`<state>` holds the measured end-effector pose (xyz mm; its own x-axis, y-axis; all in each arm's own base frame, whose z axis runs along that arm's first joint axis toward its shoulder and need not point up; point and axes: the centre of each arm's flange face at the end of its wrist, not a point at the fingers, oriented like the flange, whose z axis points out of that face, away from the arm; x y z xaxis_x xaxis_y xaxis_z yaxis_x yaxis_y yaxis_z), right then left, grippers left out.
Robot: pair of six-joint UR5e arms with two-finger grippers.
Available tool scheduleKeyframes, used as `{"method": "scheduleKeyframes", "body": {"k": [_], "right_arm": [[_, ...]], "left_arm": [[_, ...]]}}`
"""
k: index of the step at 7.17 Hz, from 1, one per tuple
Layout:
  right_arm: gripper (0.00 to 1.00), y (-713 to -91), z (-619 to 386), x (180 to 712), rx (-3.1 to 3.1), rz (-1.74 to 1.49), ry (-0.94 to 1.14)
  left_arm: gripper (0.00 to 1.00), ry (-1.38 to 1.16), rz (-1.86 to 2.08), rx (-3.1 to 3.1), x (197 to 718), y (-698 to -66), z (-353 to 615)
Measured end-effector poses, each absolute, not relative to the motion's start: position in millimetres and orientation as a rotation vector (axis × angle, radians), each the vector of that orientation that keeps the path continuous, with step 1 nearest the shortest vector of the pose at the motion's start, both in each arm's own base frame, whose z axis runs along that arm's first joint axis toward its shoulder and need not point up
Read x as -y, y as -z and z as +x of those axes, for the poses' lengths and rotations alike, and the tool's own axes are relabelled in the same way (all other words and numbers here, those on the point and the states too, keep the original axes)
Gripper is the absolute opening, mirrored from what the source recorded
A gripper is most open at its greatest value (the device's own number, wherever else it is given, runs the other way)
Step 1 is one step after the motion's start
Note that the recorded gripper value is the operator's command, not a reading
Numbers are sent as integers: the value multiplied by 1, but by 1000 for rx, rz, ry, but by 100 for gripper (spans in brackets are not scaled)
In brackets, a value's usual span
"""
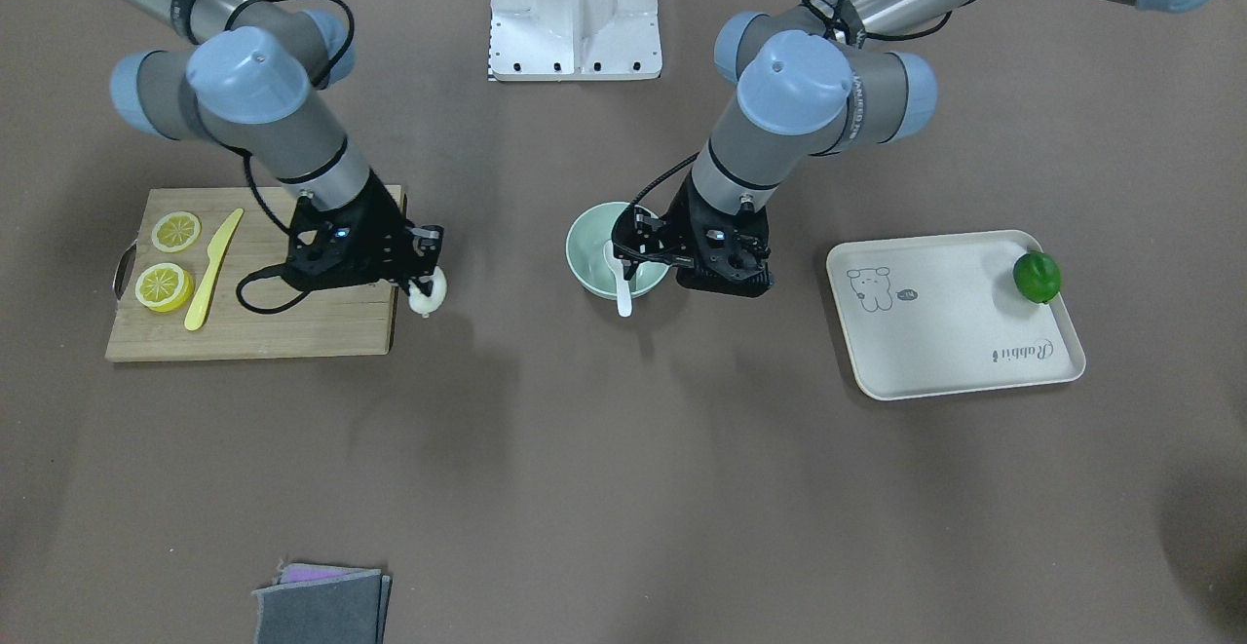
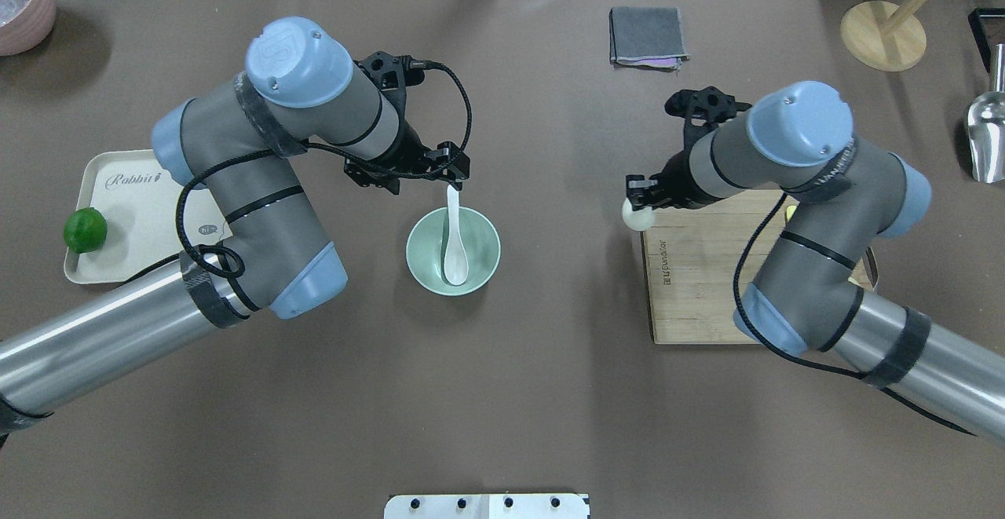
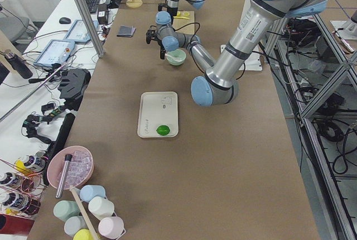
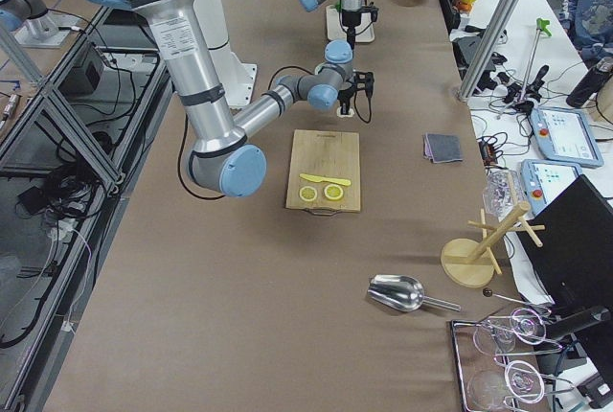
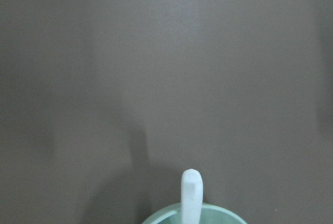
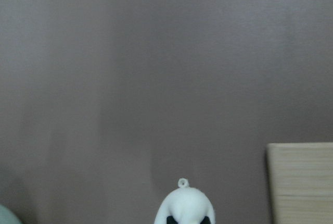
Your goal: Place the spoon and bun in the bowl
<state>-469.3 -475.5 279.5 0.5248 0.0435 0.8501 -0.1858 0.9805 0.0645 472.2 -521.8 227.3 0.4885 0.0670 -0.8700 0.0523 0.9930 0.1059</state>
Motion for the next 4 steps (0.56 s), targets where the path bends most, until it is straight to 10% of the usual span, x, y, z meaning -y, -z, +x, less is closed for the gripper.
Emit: {"method": "scheduleKeyframes", "body": {"k": [2,3,4], "right_arm": [[0,-188,-537,436,1033,161,-211],[25,-164,-560,422,1041,168,-235],[99,-154,-576,417,1039,179,-249]], "left_arm": [[99,-92,142,-1052,540,-283,391],[99,-128,152,-1046,549,-308,356],[99,-151,159,-1041,554,-324,336]]}}
